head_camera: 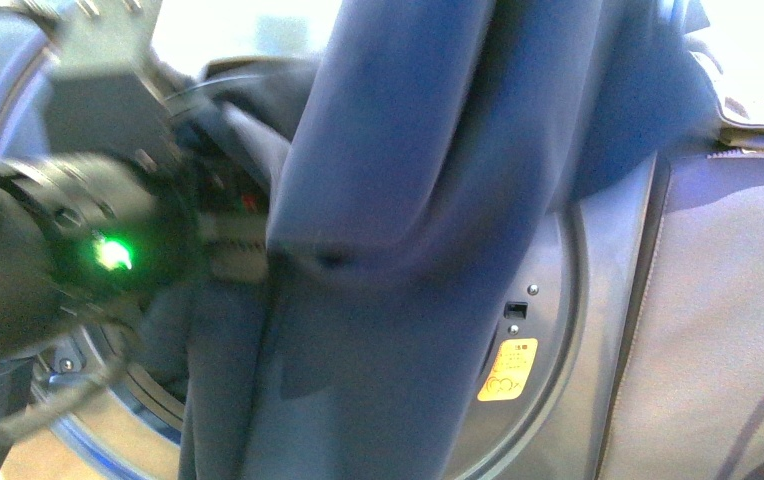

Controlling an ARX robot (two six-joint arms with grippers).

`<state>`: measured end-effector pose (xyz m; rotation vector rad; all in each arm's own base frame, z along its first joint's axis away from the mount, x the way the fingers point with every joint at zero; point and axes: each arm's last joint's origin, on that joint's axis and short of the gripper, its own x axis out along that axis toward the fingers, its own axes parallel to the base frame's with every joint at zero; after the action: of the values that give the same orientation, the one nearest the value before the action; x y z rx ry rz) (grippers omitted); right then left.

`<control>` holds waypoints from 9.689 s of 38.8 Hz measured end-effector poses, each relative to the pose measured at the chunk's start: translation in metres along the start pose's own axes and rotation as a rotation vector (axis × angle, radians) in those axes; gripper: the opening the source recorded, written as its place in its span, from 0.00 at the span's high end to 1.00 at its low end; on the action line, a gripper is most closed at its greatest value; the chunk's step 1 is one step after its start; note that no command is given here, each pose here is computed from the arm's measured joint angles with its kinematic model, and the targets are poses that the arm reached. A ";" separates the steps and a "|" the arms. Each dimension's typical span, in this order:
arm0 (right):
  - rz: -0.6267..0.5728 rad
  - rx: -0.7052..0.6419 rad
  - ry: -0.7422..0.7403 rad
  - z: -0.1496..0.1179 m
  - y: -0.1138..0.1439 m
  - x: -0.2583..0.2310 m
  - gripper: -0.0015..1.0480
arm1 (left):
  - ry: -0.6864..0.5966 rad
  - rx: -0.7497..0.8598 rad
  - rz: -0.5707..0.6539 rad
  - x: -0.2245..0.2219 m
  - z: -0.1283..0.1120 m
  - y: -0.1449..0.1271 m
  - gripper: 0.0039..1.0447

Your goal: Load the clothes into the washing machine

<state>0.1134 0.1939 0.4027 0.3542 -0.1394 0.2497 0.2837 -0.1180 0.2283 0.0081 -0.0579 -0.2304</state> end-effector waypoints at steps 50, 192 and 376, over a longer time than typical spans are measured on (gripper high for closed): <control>-0.238 -0.352 0.144 -0.099 -0.214 -0.085 0.98 | 0.050 0.014 0.036 0.020 -0.041 0.004 0.94; -0.250 -0.353 0.142 -0.150 -0.249 -0.100 0.98 | 0.010 0.204 0.349 0.309 -0.075 0.091 0.05; -0.250 -0.354 0.142 -0.150 -0.249 -0.100 0.32 | 0.053 -0.009 0.229 -0.211 -0.052 0.071 0.39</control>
<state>0.0977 0.0002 0.1646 0.0002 0.0029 0.0000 0.0975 -0.0002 0.1659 -0.0017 -0.0044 -0.0019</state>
